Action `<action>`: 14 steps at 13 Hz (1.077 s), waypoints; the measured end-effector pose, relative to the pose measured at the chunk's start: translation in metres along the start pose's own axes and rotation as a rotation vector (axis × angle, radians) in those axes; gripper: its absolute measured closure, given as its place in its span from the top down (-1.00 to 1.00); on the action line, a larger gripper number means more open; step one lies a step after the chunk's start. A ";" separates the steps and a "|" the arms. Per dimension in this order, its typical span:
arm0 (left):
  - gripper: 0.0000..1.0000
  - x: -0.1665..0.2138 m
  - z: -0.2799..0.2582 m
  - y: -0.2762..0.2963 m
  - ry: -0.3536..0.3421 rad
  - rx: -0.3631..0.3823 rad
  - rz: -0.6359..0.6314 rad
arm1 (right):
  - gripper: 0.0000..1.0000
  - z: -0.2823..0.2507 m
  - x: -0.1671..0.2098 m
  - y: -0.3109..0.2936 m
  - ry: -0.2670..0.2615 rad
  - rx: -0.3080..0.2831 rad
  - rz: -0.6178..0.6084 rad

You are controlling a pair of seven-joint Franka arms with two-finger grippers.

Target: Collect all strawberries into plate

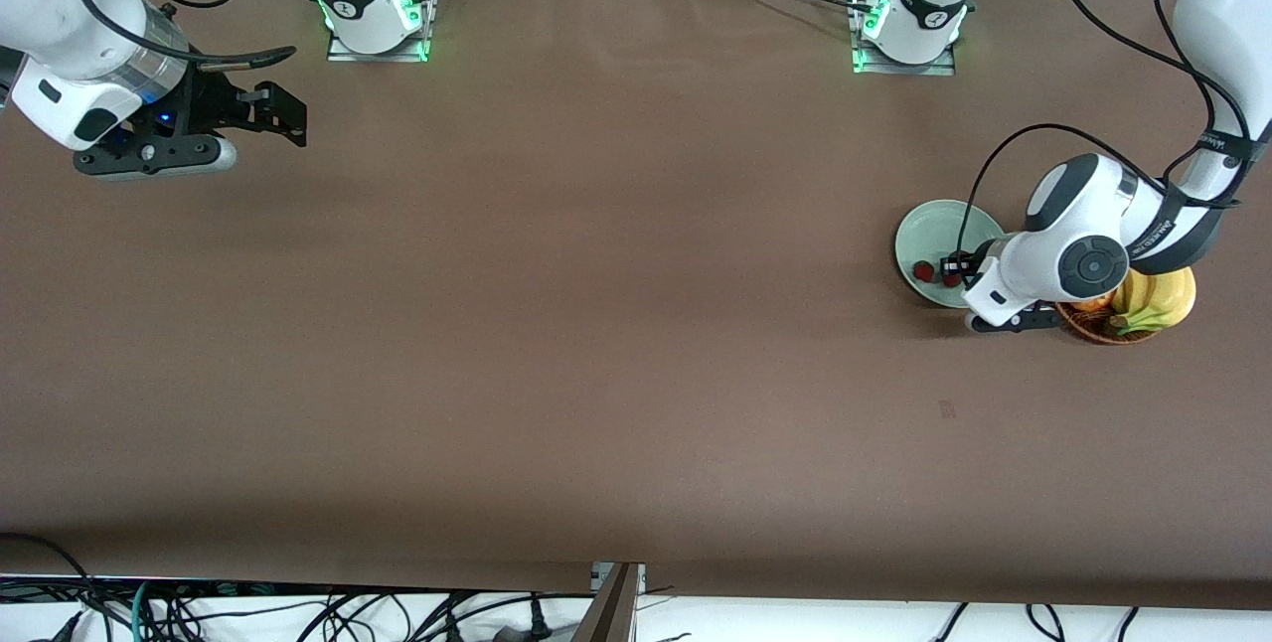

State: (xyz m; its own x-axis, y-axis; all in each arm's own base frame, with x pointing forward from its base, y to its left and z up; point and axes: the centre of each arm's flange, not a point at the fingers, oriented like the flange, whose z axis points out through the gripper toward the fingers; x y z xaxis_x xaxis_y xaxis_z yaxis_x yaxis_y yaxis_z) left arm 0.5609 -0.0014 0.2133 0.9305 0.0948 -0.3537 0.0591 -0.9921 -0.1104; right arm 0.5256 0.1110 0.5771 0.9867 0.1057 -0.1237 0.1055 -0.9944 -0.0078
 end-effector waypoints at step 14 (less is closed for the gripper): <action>1.00 -0.044 -0.237 -0.033 0.274 -0.042 0.060 | 0.99 -0.031 0.006 0.007 0.071 -0.046 0.008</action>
State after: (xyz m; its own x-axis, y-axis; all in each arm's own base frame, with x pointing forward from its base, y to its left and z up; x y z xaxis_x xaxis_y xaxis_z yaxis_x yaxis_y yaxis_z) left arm 0.6040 0.0074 0.4527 0.9955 0.0162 -0.0931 0.0109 -0.9983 -0.0567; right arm 0.5363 0.1050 0.6067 0.9936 0.0993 -0.0533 0.1014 -0.9941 0.0384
